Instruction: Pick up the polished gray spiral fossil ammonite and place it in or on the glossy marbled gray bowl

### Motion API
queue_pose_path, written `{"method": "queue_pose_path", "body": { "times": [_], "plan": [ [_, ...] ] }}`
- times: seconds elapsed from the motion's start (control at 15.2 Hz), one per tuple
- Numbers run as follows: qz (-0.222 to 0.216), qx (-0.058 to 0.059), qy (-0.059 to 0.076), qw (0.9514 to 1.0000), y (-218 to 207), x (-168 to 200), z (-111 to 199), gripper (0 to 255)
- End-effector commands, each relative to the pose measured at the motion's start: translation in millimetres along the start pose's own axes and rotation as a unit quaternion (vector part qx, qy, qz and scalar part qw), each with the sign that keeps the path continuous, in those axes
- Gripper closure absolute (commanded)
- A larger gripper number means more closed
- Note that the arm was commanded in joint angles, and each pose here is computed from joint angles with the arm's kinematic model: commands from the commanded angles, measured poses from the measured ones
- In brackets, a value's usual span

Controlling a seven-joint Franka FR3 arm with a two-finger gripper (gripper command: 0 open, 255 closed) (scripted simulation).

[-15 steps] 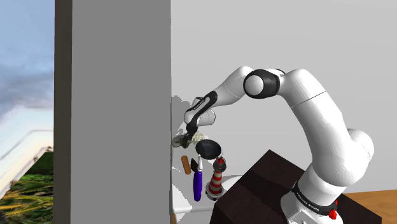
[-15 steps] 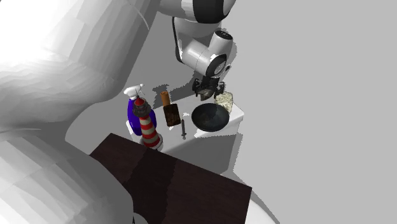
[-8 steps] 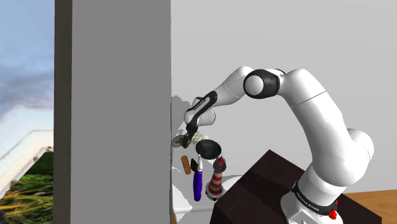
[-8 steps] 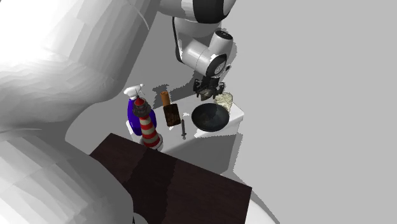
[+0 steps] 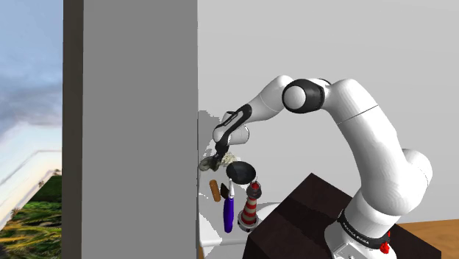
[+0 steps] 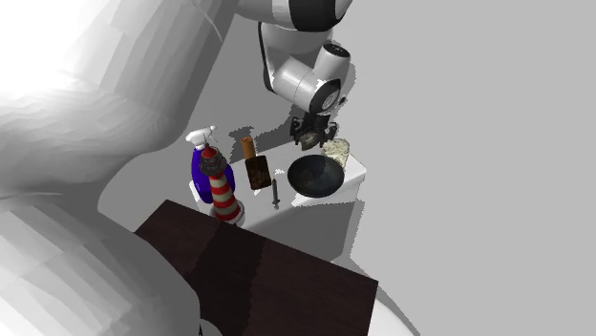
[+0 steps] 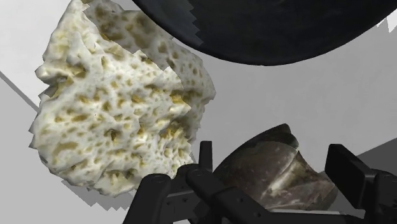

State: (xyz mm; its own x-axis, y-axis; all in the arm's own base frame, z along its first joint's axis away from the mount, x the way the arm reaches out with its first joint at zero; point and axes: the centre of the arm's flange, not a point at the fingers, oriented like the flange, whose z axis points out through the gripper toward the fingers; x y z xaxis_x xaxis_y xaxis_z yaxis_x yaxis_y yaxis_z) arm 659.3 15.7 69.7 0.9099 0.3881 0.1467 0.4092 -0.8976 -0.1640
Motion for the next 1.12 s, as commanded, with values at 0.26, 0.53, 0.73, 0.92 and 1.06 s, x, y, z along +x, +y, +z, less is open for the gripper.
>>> {"method": "queue_pose_path", "body": {
  "times": [0.26,0.53,0.73,0.92,1.06],
  "plan": [
    [0.000,0.000,0.000,1.0000,-5.6,4.8,-30.2,255],
    [0.000,0.000,0.000,1.0000,-9.1,7.9,-50.8,255],
    [0.000,0.000,0.000,1.0000,-11.7,10.2,-66.2,255],
    [0.000,0.000,0.000,1.0000,-14.3,12.5,-81.7,255],
    [0.000,0.000,0.000,1.0000,-16.0,14.1,-92.0,255]
  ]
}}
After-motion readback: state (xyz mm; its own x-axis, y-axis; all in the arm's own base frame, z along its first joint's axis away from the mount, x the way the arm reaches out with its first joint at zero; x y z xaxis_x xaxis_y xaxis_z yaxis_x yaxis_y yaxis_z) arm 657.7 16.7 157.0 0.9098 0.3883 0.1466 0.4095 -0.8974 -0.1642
